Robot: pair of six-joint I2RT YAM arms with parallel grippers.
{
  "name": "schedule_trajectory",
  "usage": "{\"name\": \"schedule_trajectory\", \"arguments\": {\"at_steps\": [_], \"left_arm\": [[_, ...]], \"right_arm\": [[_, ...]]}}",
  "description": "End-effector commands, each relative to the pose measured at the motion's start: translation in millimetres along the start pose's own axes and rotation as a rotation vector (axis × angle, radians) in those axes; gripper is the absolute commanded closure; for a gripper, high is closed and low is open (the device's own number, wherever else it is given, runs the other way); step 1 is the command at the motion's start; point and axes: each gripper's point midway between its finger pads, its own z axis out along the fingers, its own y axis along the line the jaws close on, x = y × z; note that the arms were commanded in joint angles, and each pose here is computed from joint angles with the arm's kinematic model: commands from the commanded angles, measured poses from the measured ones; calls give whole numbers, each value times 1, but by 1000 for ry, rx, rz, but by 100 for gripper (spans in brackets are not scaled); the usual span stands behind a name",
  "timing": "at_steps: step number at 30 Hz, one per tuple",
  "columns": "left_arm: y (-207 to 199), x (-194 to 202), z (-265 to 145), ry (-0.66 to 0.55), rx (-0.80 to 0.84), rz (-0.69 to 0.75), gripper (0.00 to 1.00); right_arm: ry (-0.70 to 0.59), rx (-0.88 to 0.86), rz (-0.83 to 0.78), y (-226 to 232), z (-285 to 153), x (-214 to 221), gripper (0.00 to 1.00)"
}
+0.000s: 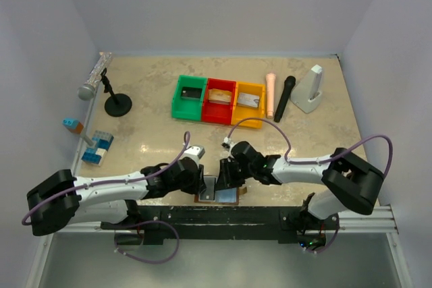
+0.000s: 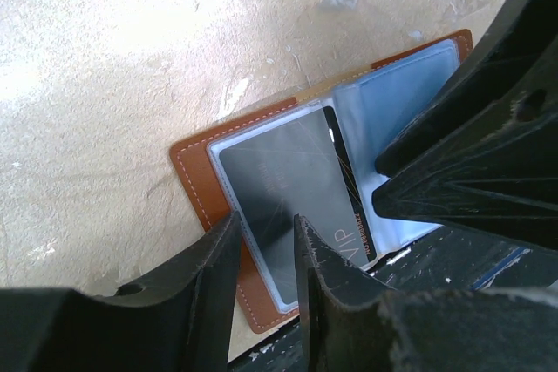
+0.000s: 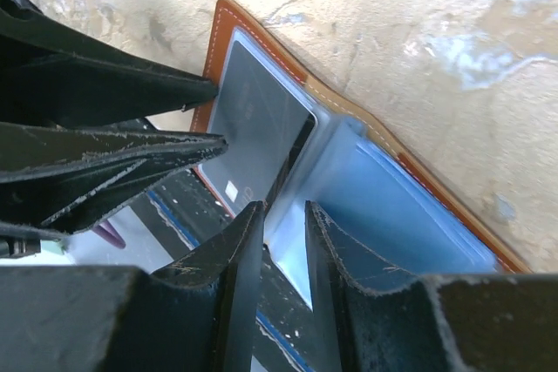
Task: Take the credit cards out of the card holder
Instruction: Remove the credit card from the card holder.
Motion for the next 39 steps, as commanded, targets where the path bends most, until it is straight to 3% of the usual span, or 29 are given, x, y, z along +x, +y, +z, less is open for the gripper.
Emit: {"name": "schedule_trajectory", "arguments": {"at_steps": [1, 13, 23, 39], "left_arm": [[-2, -7, -2, -43, 16, -26, 65], [-1, -18, -16, -129, 48, -40, 62], [2, -11, -5, -70, 0, -20, 63], [-1, -6, 3, -41, 9, -2, 74]], "right_arm": [[-2, -57, 3, 17, 7, -7, 69], [-5, -49, 15, 17, 9, -10, 68], [-5, -29, 20, 14, 8, -11, 67], [-10, 3, 54, 3, 7, -10, 64]]}}
